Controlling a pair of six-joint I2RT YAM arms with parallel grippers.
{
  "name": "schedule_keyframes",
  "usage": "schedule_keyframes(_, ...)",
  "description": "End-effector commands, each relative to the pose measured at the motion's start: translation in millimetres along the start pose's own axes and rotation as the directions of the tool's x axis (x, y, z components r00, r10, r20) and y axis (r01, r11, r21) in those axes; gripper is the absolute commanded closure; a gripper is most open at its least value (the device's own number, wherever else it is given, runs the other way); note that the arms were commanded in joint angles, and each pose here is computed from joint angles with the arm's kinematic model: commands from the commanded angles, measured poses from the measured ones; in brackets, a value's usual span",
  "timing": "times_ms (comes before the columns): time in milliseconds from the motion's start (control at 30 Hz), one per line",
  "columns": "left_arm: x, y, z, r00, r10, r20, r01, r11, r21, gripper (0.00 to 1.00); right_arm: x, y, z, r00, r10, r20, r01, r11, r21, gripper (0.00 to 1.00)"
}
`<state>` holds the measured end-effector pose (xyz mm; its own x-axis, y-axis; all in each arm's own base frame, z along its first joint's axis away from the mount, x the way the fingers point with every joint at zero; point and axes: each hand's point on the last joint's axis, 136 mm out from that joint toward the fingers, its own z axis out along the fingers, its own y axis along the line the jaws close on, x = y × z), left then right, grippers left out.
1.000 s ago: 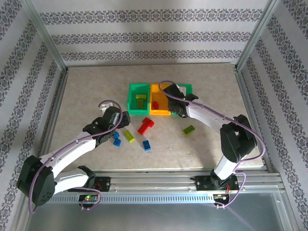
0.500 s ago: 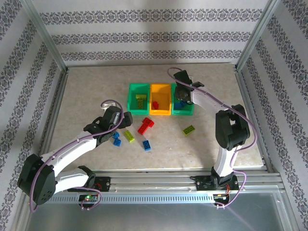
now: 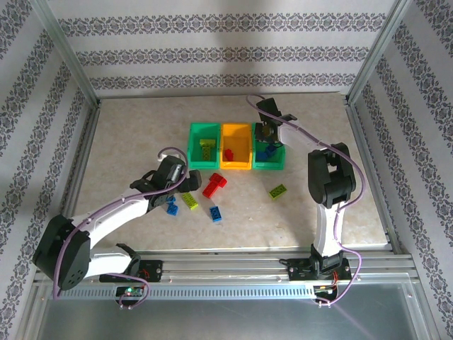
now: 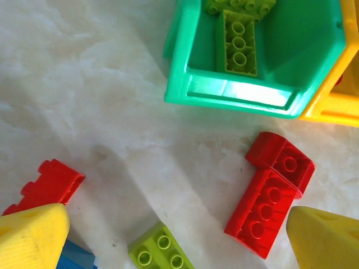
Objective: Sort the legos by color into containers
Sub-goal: Place the lego in the container, then pick up the lego from the center of the table.
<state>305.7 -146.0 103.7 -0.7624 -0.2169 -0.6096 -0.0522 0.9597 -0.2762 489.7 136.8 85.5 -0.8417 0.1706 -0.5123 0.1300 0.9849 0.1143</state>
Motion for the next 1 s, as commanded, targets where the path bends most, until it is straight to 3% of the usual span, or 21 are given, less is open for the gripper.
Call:
schedule_keyframes(0, -14.4, -17.3, -0.6, 0.999, 0.033, 0.011, -0.034, 0.997, 0.071, 0.00, -9.7, 2.8, -4.9, 1.000, -0.005, 0.012, 0.005, 1.000, -0.023, 0.65)
schedule_keyframes(367, 9.3, -37.2, 11.9, 0.983, 0.155, -0.097, -0.135, 0.974, 0.183, 0.00, -16.2, 3.9, -25.0, 0.999, -0.009, 0.045, 0.011, 0.999, -0.044, 0.48)
schedule_keyframes(533, 16.9, -44.5, 14.0, 0.969, 0.215, -0.119, -0.187, 0.959, 0.212, 0.00, -16.7, 2.7, -39.1, 0.998, -0.006, 0.061, 0.009, 0.999, -0.050, 0.46)
schedule_keyframes(700, 25.3, -45.0, 17.6, 0.941, 0.302, -0.155, -0.274, 0.945, 0.181, 0.06, -13.4, -1.7, -65.5, 0.995, 0.006, 0.104, 0.000, 0.998, -0.060, 0.29)
schedule_keyframes(800, 32.2, -47.7, 19.1, 0.910, 0.370, -0.186, -0.341, 0.925, 0.168, 0.10, -5.9, -7.0, -79.9, 0.990, 0.021, 0.137, -0.013, 0.998, -0.059, 0.03)
schedule_keyframes(967, 45.0, -56.7, 24.1, 0.849, 0.474, -0.235, -0.448, 0.880, 0.158, 0.15, 8.7, -17.9, -100.5, 0.982, 0.061, 0.181, -0.053, 0.998, -0.044, 0.02)
